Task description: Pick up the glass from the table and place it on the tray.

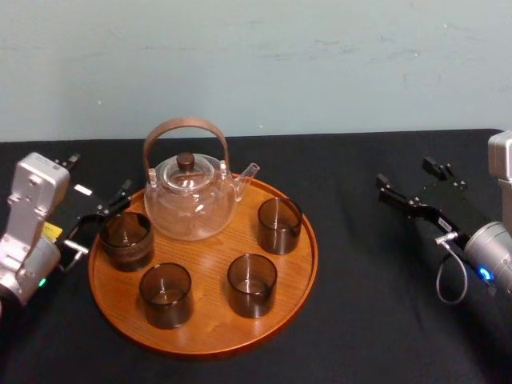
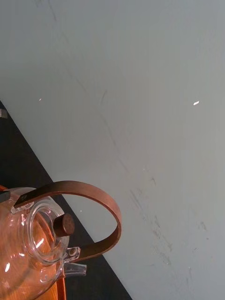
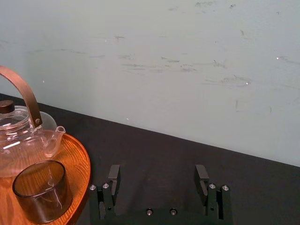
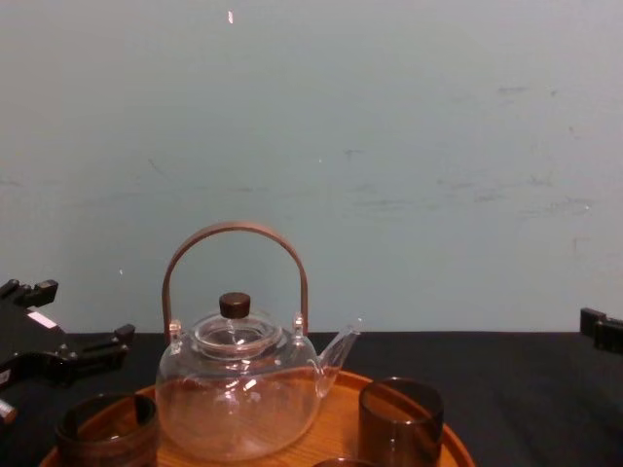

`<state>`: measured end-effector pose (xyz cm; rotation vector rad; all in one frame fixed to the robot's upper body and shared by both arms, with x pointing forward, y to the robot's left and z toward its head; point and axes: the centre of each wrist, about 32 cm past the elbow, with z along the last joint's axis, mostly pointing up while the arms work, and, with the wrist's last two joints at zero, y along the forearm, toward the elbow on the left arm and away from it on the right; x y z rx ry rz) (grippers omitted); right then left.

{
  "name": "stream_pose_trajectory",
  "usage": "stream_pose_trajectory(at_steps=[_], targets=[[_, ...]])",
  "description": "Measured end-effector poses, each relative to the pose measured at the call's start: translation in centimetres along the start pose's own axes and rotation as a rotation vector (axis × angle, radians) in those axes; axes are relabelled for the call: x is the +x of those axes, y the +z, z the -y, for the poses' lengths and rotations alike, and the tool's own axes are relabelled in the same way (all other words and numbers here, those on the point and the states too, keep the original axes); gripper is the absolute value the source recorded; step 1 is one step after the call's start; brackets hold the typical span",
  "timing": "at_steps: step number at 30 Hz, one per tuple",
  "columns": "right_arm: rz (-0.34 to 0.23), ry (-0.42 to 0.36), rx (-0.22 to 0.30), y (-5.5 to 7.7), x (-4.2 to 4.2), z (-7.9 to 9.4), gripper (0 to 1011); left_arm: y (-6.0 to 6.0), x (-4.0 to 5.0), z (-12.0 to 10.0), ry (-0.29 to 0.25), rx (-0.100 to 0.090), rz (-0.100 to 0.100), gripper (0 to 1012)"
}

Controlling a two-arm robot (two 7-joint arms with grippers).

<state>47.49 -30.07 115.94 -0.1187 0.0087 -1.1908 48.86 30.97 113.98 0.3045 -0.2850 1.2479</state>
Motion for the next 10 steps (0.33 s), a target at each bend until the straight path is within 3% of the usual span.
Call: stream_pose_trajectory(at_steps=[10], targets=[[0.0,0.0,0.0,0.0,0.0,0.0,1002,0.0,0.0,0.0,0.0,0.0,0.0,1001]])
